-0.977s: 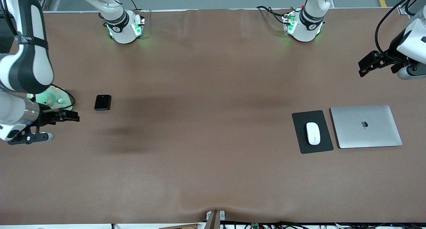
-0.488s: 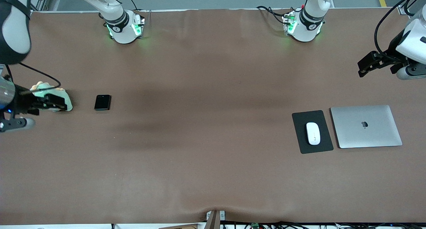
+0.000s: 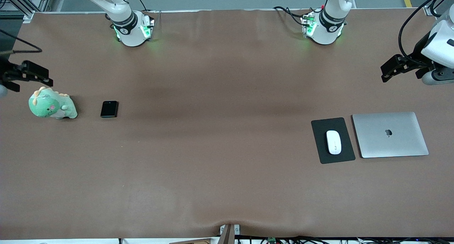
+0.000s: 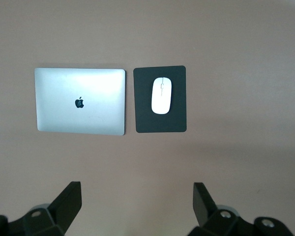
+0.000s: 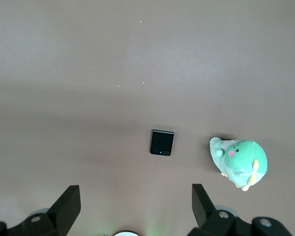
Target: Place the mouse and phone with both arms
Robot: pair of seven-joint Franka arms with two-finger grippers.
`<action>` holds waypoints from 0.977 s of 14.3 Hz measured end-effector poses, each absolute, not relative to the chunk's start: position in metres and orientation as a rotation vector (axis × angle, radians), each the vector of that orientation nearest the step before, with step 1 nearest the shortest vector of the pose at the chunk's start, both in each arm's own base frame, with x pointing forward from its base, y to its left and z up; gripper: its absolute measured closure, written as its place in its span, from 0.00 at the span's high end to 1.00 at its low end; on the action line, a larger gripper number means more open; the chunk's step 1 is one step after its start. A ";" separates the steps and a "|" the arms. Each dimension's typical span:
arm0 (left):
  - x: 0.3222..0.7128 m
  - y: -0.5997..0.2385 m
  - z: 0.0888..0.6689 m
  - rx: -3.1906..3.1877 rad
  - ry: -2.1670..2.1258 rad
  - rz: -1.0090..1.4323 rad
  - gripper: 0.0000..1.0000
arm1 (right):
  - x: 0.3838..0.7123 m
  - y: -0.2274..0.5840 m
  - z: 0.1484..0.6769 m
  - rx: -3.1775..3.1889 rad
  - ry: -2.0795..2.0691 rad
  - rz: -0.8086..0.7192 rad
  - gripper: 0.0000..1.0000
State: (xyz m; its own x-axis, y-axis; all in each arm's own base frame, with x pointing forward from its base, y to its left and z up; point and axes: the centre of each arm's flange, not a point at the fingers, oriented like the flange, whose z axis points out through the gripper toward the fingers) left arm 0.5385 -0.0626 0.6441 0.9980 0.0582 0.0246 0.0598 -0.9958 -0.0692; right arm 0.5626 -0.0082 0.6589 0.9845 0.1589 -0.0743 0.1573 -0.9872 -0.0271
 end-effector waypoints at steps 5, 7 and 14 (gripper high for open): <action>0.538 -0.063 0.644 -3.070 -0.088 -0.036 1.00 | 0.529 -0.001 0.652 -3.104 -0.271 0.084 1.00; 0.539 -0.063 0.645 -3.071 -0.089 -0.042 1.00 | 0.519 0.003 0.641 -3.099 -0.283 0.116 1.00; 0.539 -0.060 0.647 -3.089 -0.104 -0.046 1.00 | 0.522 0.006 0.661 -3.106 -0.295 0.021 1.00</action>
State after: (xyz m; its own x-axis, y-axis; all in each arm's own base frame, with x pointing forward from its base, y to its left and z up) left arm 0.5393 -0.0598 0.6469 0.9973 0.0667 0.0313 0.0682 -0.9964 -0.0497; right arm 0.5218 0.0062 0.6612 0.9820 0.1883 -0.0114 0.1880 -0.9819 -0.0229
